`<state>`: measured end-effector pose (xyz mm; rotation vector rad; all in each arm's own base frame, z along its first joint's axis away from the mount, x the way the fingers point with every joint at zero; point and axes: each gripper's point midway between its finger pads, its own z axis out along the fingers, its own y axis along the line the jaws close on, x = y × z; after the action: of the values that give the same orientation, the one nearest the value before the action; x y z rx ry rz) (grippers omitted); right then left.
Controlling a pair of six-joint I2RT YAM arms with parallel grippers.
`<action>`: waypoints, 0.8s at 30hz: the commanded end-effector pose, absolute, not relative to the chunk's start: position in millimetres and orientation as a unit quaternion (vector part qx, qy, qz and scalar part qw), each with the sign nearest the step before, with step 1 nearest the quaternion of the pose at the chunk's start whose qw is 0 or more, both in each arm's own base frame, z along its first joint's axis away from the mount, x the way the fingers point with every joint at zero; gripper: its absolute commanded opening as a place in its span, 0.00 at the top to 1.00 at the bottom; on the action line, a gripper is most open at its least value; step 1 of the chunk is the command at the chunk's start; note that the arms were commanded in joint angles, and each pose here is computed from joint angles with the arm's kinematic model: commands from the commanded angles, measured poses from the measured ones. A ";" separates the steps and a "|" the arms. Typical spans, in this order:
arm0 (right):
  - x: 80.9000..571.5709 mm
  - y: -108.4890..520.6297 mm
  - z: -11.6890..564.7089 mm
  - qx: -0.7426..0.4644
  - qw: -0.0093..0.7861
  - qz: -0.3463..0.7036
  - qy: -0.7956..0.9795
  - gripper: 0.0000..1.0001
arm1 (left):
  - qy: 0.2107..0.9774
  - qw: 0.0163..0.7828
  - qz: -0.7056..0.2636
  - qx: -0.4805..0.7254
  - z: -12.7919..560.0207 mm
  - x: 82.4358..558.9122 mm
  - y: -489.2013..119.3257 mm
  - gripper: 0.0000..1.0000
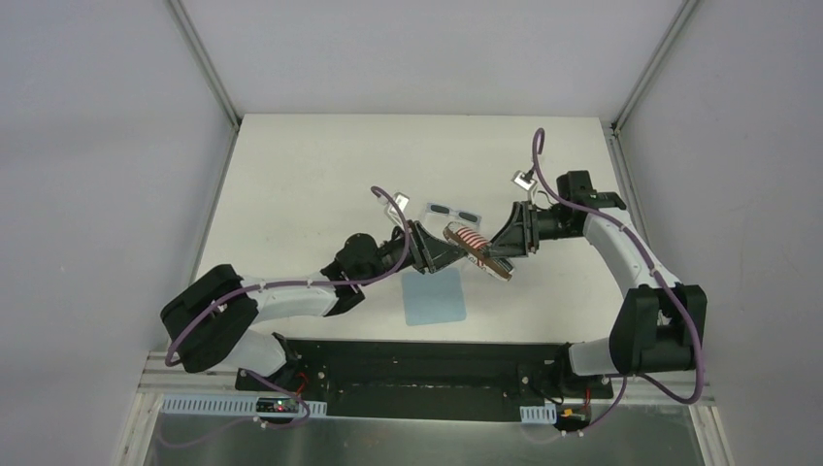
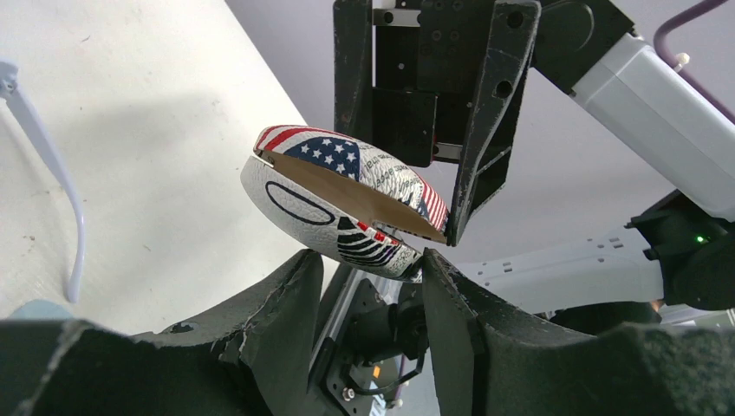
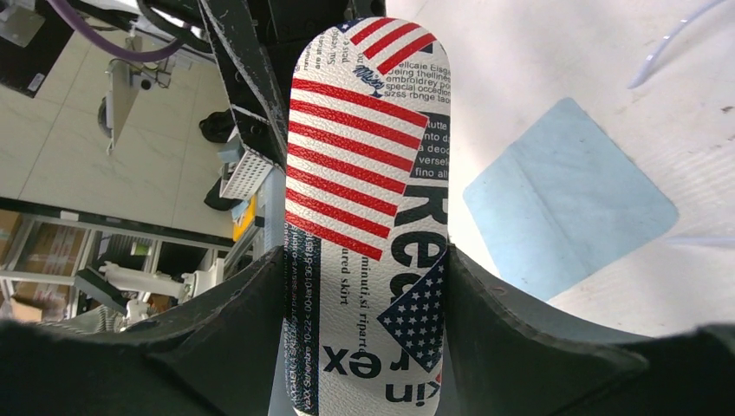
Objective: Organize the sunglasses
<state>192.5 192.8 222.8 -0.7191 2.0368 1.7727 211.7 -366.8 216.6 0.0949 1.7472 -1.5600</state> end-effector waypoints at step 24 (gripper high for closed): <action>181.8 186.6 285.9 -0.244 0.215 0.705 0.631 0.96 | 0.859 0.276 -0.412 -0.129 58.3 234.2 -329.0 0.52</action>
<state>211.2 172.2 197.5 -0.7437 2.0826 1.5733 217.6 -373.9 152.2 -0.1749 2.0751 -1.5283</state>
